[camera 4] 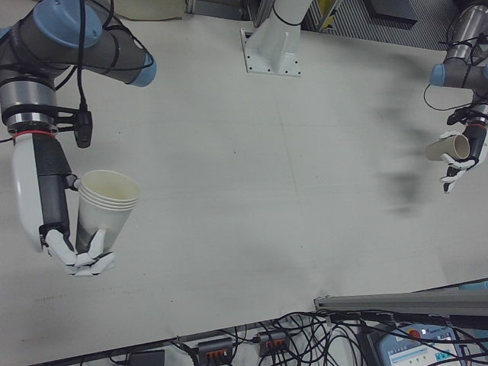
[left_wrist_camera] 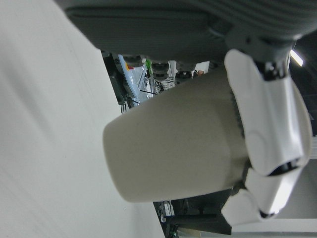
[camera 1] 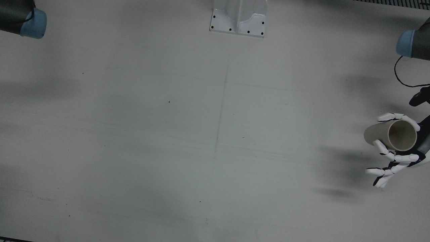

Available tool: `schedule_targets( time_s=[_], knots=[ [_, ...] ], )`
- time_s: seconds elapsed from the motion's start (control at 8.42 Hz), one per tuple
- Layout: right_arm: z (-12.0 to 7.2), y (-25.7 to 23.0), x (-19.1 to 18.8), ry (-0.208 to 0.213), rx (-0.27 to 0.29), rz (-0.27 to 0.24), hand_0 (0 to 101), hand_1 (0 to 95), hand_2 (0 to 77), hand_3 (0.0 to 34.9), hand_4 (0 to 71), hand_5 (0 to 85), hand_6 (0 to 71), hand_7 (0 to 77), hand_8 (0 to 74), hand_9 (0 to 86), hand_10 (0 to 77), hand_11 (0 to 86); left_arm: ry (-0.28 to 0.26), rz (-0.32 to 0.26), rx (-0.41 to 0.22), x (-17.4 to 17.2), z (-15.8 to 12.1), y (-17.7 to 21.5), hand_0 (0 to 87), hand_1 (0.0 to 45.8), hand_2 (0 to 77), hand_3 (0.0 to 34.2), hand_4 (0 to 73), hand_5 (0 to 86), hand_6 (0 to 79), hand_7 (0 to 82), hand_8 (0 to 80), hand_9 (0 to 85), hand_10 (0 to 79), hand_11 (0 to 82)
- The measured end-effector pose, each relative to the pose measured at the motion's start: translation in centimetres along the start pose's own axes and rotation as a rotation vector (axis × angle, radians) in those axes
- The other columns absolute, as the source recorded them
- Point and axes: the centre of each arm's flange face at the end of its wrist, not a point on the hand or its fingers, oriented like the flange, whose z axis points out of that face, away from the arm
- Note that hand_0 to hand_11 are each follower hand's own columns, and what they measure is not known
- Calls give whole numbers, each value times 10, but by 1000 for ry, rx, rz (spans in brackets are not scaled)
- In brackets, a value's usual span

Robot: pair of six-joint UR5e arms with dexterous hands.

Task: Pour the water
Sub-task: 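Lift both cups, raising the right hand's cup above the left hand's cup, then tilt the right hand's cup over the left hand's cup to pour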

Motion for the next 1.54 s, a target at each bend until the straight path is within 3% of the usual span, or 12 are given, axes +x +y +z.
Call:
schedule_targets(
  time_s=[0.36, 0.48, 0.71, 0.95, 1.19, 1.43, 1.54],
  knots=[
    [45, 158, -30, -88, -59, -1, 800, 158, 464, 0, 120, 693, 305, 535, 256, 387, 229, 387, -98, 20, -50, -21, 89, 74, 525, 147, 322, 0, 513, 371, 169, 235, 54, 76, 5, 16],
    [56, 211, -18, -96, -94, -20, 800, 158, 464, 0, 120, 693, 322, 540, 267, 387, 229, 393, -129, 26, -62, -37, 119, 96, 523, 147, 322, 0, 513, 371, 185, 229, 54, 76, 5, 11],
    [64, 317, 63, -96, -160, -94, 800, 136, 480, 0, 136, 698, 327, 567, 267, 398, 240, 398, -168, 45, -96, -58, 181, 157, 520, 147, 322, 0, 513, 371, 185, 235, 54, 76, 5, 11],
    [45, 395, 156, -83, -205, -190, 799, 131, 485, 0, 153, 704, 344, 595, 273, 409, 229, 393, -203, 42, -127, -82, 227, 210, 517, 147, 322, 0, 513, 371, 191, 235, 54, 76, 5, 11],
    [21, 427, 214, -76, -210, -269, 800, 125, 491, 0, 158, 704, 344, 589, 273, 409, 218, 376, -220, 35, -143, -95, 246, 236, 521, 147, 327, 0, 513, 371, 191, 240, 60, 76, 5, 11],
    [6, 420, 211, -100, -205, -275, 801, 125, 491, 0, 158, 704, 322, 578, 262, 398, 224, 376, -215, 26, -153, -94, 247, 236, 524, 147, 327, 0, 513, 371, 191, 240, 54, 76, 5, 11],
    [1, 387, 190, -115, -183, -223, 801, 125, 491, 0, 158, 704, 322, 578, 262, 398, 224, 376, -208, 3, -156, -96, 234, 210, 524, 147, 327, 0, 513, 371, 191, 240, 54, 76, 5, 11]
  ],
)
